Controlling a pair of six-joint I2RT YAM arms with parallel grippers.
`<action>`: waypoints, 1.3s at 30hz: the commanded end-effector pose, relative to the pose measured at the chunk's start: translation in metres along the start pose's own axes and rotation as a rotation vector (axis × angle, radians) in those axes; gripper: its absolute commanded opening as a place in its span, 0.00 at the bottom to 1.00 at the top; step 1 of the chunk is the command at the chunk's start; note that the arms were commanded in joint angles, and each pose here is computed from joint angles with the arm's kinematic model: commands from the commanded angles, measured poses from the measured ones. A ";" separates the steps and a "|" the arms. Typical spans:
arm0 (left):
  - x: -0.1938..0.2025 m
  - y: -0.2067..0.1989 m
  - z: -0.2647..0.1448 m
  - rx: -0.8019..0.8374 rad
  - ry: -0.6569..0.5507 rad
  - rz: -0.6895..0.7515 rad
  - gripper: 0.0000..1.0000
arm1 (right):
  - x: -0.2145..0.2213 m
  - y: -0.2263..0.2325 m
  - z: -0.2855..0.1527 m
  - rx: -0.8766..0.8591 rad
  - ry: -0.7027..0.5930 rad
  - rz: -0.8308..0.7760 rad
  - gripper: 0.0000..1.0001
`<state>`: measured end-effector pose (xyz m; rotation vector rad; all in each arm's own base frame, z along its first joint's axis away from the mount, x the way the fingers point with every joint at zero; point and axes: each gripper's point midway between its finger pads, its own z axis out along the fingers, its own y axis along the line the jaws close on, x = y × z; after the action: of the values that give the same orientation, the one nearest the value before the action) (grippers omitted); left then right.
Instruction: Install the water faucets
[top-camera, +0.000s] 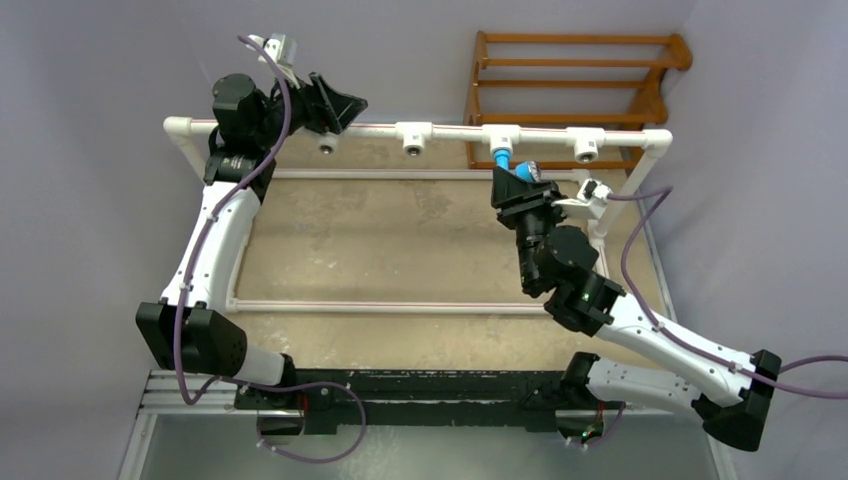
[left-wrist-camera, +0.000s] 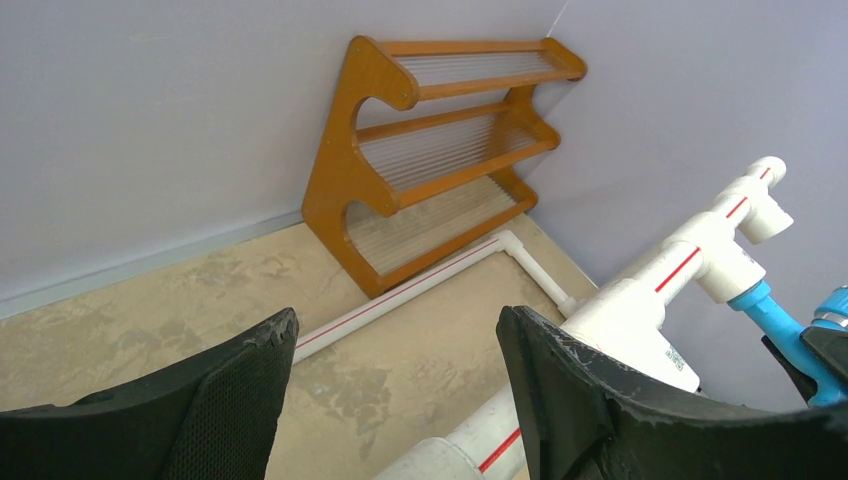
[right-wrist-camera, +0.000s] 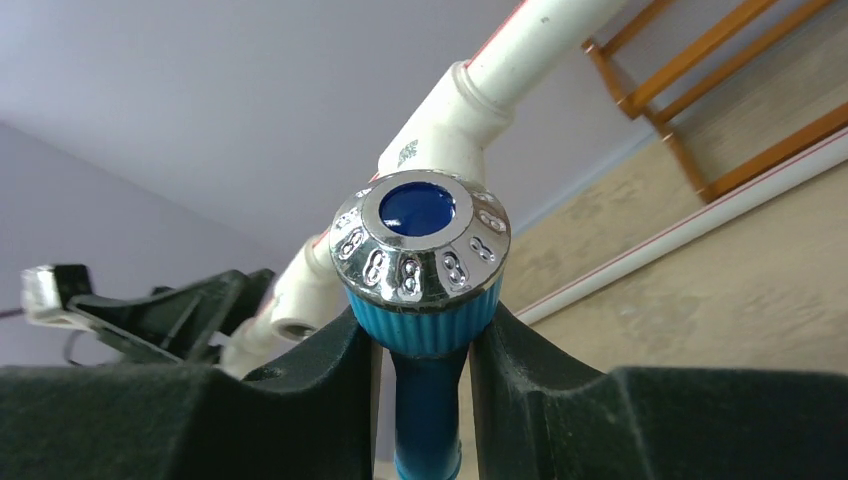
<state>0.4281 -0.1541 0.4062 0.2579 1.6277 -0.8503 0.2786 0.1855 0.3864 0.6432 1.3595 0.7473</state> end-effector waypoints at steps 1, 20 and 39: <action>0.097 0.056 -0.002 -0.167 0.267 -0.225 0.73 | -0.018 0.002 -0.006 0.018 -0.045 0.433 0.00; 0.096 0.056 -0.002 -0.169 0.264 -0.222 0.73 | -0.026 -0.013 -0.020 0.081 0.014 0.452 0.62; 0.098 0.057 -0.001 -0.170 0.269 -0.226 0.73 | -0.070 -0.005 -0.064 -0.221 0.219 -0.688 0.74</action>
<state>0.4290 -0.1534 0.4087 0.2593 1.6165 -0.8493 0.2114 0.1186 0.4280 0.3074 1.4513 0.6746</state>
